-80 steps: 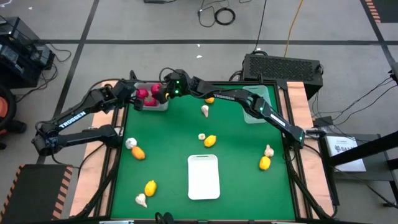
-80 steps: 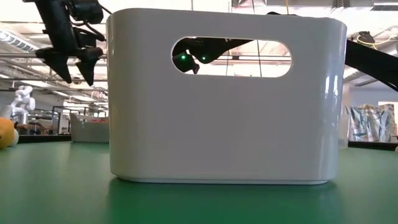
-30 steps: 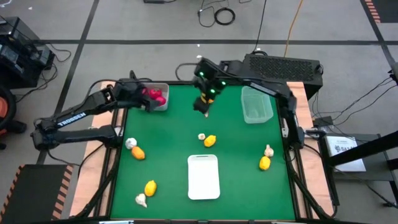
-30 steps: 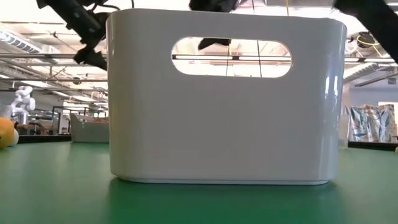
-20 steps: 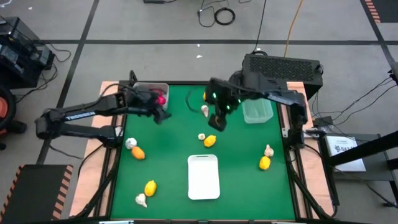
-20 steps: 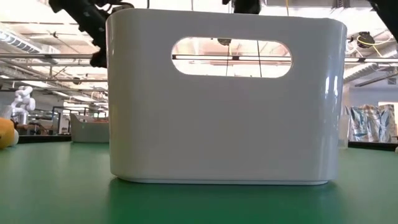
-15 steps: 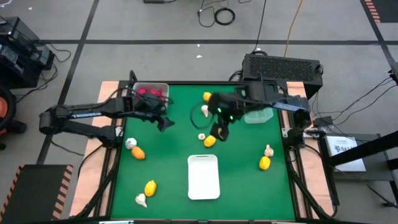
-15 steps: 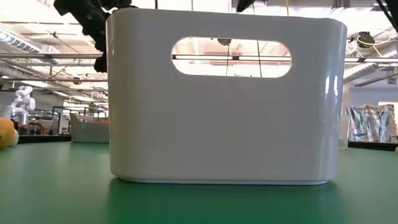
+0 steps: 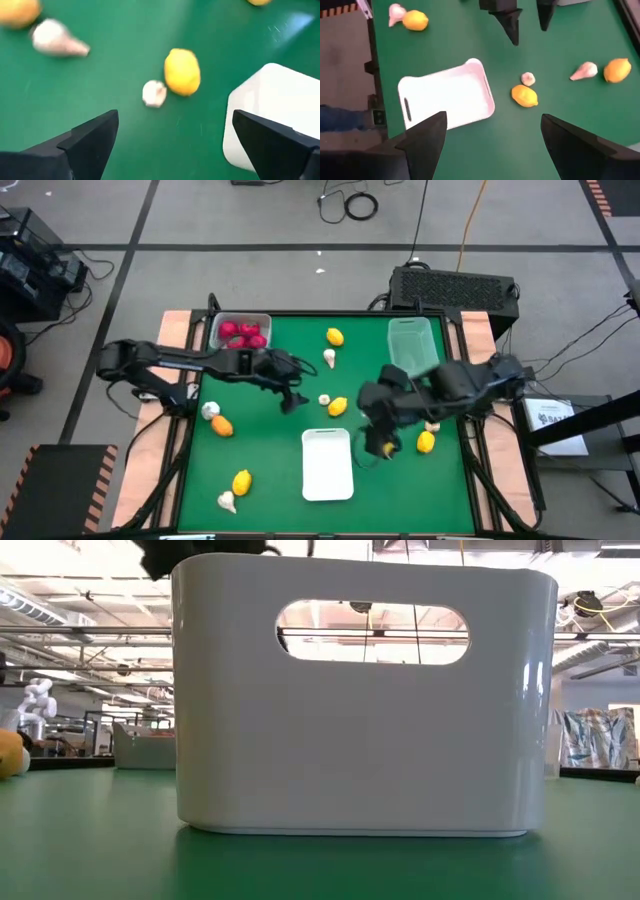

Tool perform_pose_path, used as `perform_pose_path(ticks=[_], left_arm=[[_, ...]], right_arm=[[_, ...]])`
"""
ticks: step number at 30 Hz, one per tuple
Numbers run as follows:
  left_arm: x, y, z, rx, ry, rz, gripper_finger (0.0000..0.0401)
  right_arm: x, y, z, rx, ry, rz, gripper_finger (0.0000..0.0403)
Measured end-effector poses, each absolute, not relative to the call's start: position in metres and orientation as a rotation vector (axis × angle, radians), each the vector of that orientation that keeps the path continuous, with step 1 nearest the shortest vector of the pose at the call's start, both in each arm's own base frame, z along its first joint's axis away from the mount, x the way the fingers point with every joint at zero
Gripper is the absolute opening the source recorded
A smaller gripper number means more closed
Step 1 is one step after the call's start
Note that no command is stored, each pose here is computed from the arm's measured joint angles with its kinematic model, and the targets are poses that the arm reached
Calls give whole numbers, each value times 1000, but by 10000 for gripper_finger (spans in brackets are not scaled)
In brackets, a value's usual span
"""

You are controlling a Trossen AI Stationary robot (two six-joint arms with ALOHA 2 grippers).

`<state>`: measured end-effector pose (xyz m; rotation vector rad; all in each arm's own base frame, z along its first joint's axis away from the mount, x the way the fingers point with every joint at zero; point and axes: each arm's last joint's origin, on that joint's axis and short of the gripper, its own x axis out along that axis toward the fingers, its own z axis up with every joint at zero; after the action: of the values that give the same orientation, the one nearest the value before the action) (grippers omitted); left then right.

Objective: Sort produce into baskets
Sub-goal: Put the center garlic into the white bin

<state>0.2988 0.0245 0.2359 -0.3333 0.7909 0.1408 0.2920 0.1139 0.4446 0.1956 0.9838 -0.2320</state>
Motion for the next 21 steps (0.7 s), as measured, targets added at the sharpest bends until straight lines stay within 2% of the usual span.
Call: perform_pose_path(ticks=[5,11,21], left_arm=[[329,23,233,-192,825,87,398],[347,26,213,-29,949,64,389],[373,27,181,22,1019,39,324]], right_arm=[[245,120,438,179,954,-324,313],[187,108,398,282,906,-442,313],[160,92,321,466,729,-341,313]])
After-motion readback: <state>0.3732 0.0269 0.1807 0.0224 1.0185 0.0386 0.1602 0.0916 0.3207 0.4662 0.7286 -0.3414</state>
